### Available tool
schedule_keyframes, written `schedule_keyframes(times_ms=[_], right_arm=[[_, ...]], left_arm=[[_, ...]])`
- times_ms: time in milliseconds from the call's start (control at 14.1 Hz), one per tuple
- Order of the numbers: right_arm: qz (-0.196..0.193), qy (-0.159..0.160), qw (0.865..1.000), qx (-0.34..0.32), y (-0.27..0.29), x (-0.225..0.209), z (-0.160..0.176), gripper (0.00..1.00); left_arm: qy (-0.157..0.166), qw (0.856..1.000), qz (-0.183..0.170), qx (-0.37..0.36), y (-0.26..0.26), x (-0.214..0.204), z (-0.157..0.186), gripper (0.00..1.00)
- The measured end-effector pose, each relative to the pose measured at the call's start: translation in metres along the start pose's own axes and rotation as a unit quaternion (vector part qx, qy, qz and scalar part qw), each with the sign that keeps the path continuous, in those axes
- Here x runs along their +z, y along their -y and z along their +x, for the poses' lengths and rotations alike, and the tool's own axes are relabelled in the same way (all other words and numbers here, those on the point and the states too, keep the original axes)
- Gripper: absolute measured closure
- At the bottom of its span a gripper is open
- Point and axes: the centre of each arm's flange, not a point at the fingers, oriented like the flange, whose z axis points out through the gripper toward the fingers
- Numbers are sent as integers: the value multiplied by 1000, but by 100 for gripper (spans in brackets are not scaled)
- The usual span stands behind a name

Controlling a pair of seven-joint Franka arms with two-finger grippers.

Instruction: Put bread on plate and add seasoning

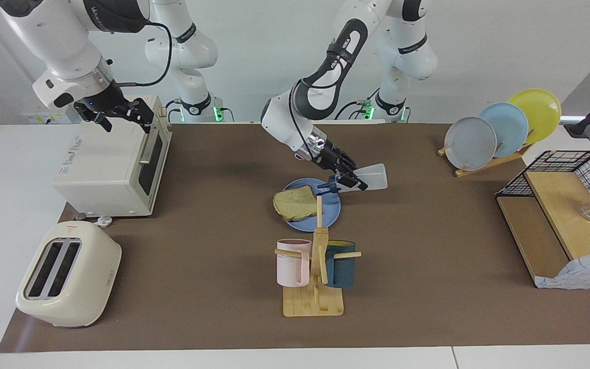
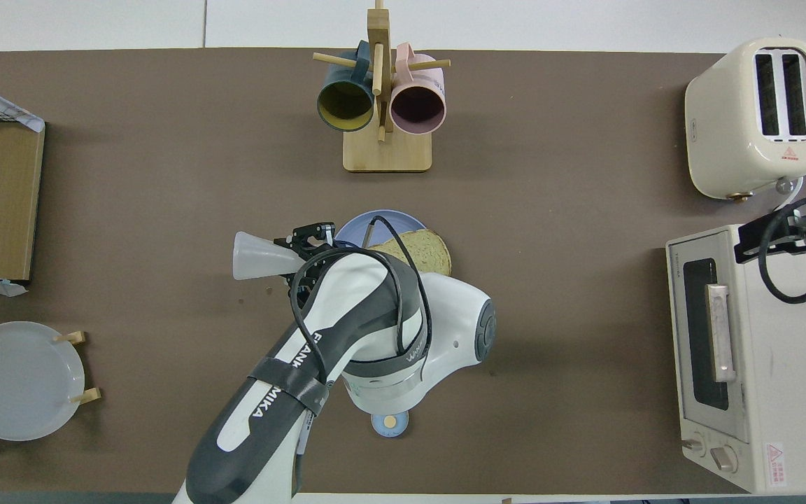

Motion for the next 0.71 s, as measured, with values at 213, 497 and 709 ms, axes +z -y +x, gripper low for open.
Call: schedule_keyframes(times_ms=[213, 497, 709], right_arm=[[0, 0, 1000, -2, -1, 0, 0, 0], [0, 0, 1000, -2, -1, 0, 0, 0], [0, 0, 1000, -3, 1, 0, 0, 0]], left_arm=[[32, 999, 26, 5, 2, 2, -2, 58], [64, 996, 61, 7, 8, 2, -7, 58], [89, 993, 82, 0, 23, 16, -17, 58]])
